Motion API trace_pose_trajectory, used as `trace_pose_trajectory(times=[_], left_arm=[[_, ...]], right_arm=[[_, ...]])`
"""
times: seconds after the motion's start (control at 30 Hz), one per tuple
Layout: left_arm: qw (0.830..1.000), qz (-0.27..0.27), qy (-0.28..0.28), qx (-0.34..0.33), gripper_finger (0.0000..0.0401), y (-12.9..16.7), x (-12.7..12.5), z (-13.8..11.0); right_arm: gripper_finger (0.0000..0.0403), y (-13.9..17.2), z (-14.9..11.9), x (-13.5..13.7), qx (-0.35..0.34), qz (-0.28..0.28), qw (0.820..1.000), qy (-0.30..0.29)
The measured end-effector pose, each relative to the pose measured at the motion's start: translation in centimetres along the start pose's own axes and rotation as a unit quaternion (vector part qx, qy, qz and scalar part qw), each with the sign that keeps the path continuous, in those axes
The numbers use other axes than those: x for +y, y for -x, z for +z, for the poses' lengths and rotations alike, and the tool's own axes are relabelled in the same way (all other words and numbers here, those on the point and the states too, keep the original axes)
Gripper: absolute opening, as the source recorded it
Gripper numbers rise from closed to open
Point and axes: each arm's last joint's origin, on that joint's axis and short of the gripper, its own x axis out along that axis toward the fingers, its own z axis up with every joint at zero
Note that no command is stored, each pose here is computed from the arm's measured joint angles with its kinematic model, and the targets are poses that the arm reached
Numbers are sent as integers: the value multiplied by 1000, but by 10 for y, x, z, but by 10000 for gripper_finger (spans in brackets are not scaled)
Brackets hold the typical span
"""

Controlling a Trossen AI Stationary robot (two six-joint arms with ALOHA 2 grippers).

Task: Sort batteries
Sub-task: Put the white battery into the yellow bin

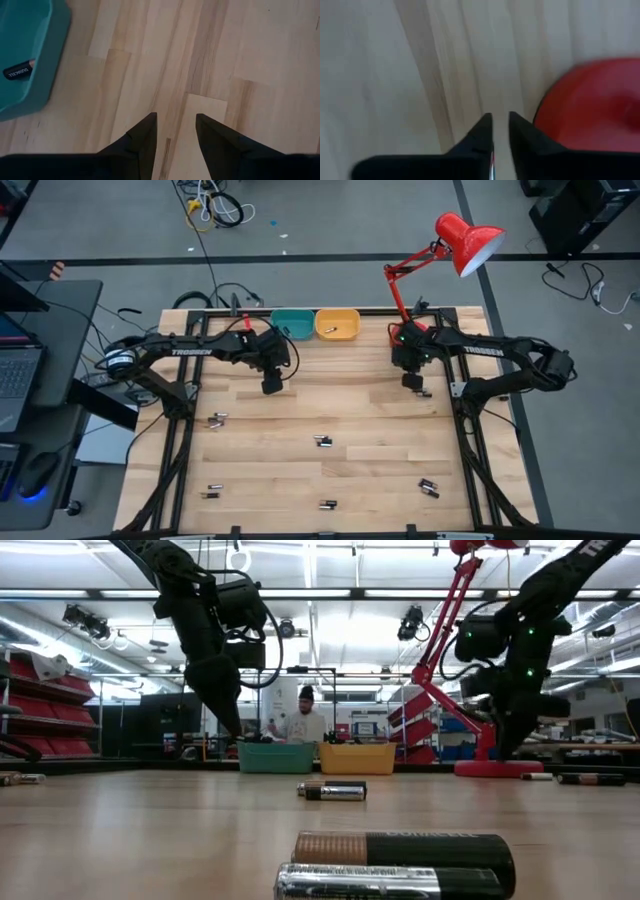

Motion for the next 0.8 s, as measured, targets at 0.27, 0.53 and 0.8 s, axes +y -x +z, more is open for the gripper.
trace_pose_trajectory(times=[0.27,0.53,0.8], left_arm=[[1000,3,2,3,151,0,0,-1],[1000,3,2,4,151,0,0,-1],[1000,4,2,-2,151,0,0,1]], right_arm=[[32,-8,1,4,24,-10,999,-40],[71,0,-9,7,71,-28,995,-70],[114,-3,-14,9,80,-8,996,-39]])
